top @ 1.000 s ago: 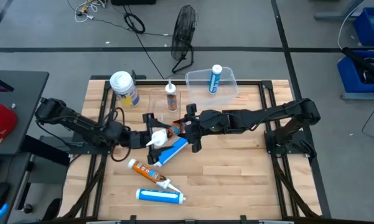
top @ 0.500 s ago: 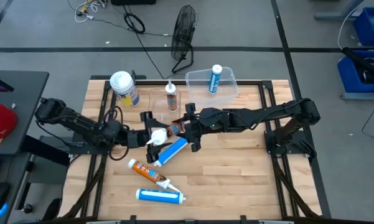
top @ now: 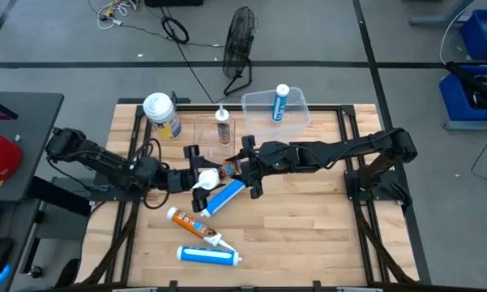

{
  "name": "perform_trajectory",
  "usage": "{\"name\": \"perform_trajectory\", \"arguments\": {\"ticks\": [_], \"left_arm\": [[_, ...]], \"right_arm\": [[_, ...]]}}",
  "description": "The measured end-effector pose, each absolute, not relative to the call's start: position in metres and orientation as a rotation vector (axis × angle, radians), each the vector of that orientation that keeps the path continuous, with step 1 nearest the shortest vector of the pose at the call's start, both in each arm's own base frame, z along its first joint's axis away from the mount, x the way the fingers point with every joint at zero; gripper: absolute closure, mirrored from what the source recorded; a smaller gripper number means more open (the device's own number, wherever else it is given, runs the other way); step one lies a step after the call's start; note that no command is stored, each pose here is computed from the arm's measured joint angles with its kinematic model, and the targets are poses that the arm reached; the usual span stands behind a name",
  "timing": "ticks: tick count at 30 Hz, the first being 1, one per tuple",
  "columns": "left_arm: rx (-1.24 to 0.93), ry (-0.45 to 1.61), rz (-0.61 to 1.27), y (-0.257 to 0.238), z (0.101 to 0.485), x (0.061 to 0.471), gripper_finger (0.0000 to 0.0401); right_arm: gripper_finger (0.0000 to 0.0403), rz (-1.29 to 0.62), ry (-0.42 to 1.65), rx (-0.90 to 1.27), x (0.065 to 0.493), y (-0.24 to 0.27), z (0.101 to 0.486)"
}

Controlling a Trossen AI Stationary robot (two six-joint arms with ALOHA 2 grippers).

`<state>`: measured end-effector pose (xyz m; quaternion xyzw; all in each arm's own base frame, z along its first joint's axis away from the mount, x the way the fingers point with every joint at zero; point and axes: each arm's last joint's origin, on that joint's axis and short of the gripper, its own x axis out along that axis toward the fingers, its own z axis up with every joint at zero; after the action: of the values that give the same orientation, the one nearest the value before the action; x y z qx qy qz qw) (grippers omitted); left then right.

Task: Pick & place silicon tubes, Sealant and Lysol wipes
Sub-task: Put the right orange sealant into the transparent bin

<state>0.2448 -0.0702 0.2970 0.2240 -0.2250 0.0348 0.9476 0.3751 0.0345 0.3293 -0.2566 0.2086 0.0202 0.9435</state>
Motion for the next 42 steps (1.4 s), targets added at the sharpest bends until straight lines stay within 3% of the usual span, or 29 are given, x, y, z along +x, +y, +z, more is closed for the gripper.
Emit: {"name": "perform_trajectory", "arguments": {"ticks": [9,13,25,37,42], "left_arm": [[0.467,-0.415,0.062,-0.071,0.293,0.247,0.0177],[0.465,-0.388,0.080,-0.070,0.291,0.248,0.0178],[0.462,-0.358,0.122,-0.067,0.290,0.249,0.0179],[0.476,-0.189,0.240,-0.064,0.278,0.252,0.0180],[0.378,-0.126,0.351,-0.056,0.274,0.253,0.0180]], "right_arm": [[0.0110,0.000,0.486,-0.441,0.372,0.035,0.325],[0.0097,-0.039,0.507,-0.436,0.370,0.040,0.324],[0.0103,-0.090,0.549,-0.447,0.355,0.045,0.333],[0.0125,-0.242,0.889,-0.286,0.328,0.048,0.306],[0.0144,-0.371,0.949,-0.289,0.316,0.058,0.299]]}}
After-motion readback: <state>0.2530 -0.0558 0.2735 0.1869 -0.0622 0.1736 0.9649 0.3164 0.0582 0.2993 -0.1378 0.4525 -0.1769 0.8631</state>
